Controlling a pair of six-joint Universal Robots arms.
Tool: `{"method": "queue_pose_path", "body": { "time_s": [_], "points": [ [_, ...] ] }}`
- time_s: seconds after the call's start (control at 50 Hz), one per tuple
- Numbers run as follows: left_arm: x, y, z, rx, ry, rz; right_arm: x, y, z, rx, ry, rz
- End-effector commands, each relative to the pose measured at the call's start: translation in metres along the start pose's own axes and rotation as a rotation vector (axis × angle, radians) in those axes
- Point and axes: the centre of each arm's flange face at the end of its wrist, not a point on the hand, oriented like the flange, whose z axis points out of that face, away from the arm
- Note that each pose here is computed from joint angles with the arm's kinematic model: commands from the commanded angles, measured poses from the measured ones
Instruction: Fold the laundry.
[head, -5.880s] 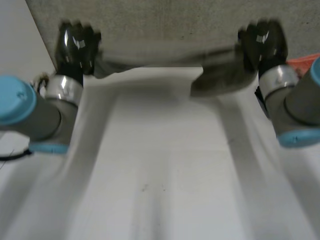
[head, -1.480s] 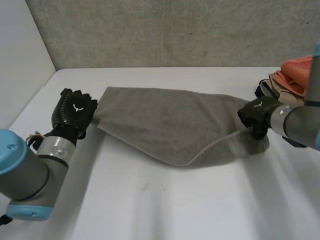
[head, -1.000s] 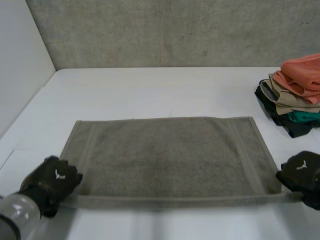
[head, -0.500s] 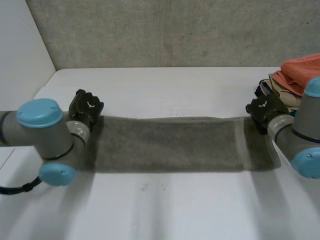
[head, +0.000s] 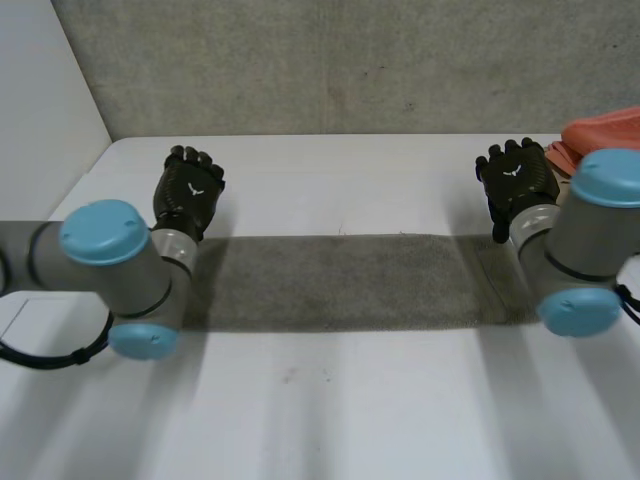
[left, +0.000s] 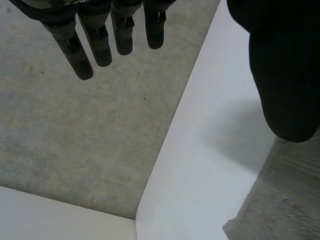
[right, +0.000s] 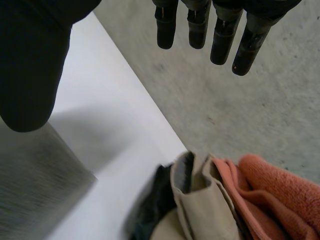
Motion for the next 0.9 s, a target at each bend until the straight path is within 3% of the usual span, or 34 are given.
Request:
{"method": "queue_pose_path", "body": {
  "time_s": [0.02, 0.18, 0.24, 0.62, 0.78, 0.9],
  "points": [
    [-0.024, -0.019, -0.05, 0.003, 0.013, -0.136, 0.009, -0.016, -0.061, -0.023, -0.167, 0.112],
    [-0.024, -0.023, -0.081, 0.013, 0.035, -0.432, 0.024, 0.029, -0.086, -0.228, -0.23, 0.165],
    [-0.021, -0.021, -0.083, 0.018, 0.041, -0.474, 0.021, 0.037, -0.089, -0.251, -0.246, 0.172],
    [-0.022, -0.017, -0.083, 0.016, 0.035, -0.477, 0.001, 0.089, -0.058, -0.263, -0.225, 0.171],
    [-0.024, -0.021, -0.088, 0.025, 0.032, -0.478, 0.045, 0.097, -0.056, -0.287, -0.101, 0.162],
    [-0.029, -0.025, -0.088, 0.036, 0.021, -0.479, 0.072, 0.098, -0.059, -0.287, -0.034, 0.071]
  ]
}}
